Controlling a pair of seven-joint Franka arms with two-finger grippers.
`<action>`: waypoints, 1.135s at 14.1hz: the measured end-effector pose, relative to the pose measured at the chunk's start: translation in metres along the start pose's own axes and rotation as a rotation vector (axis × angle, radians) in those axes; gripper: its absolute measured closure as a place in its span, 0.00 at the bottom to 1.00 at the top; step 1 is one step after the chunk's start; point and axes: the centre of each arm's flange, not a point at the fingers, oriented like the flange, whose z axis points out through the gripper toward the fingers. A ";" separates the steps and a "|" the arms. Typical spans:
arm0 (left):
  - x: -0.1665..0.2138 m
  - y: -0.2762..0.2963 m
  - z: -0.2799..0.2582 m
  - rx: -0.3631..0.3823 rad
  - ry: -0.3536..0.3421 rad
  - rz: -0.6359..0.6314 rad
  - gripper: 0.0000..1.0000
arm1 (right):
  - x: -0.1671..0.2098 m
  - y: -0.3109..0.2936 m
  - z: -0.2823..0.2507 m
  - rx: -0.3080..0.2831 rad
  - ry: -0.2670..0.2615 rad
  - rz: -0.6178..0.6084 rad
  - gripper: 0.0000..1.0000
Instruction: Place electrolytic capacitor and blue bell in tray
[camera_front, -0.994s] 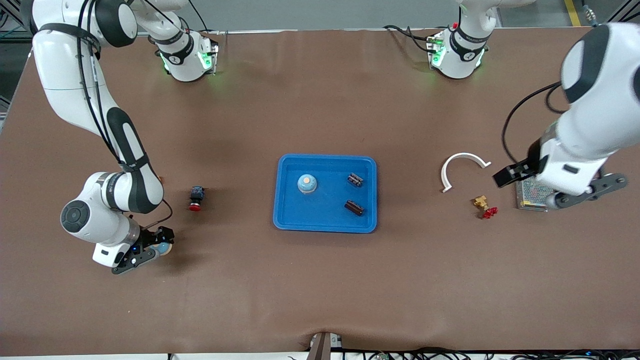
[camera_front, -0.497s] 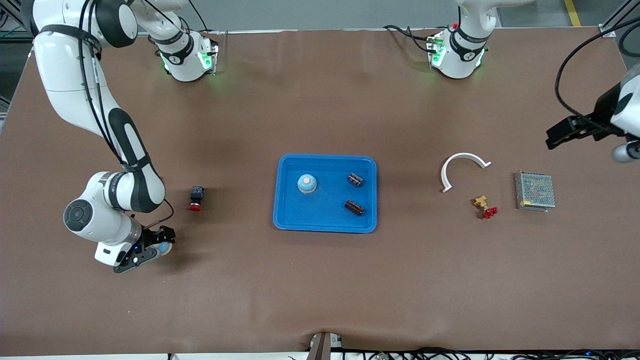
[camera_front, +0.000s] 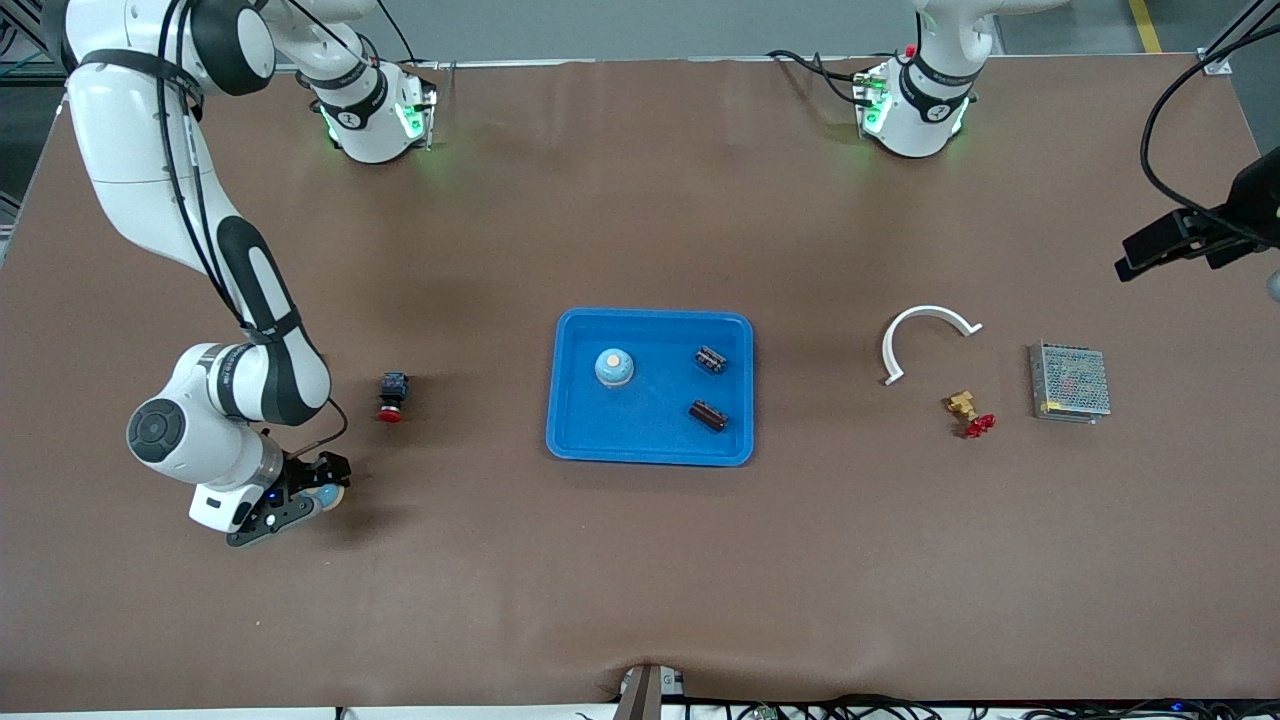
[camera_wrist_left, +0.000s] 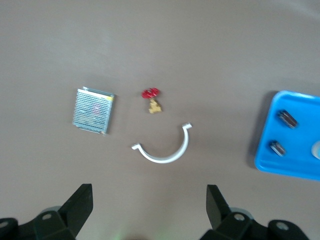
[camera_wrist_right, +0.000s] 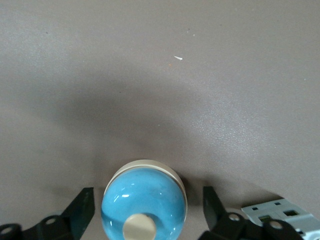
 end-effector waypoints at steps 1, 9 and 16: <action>-0.003 -0.010 -0.002 -0.012 -0.011 0.006 0.00 | 0.000 0.000 0.000 0.000 0.000 0.000 0.05; -0.025 0.002 -0.005 0.074 -0.055 0.059 0.00 | 0.000 0.000 0.001 -0.004 0.005 0.001 0.32; -0.030 0.028 -0.002 0.093 -0.057 0.115 0.00 | 0.005 -0.004 -0.002 -0.003 0.015 0.004 0.32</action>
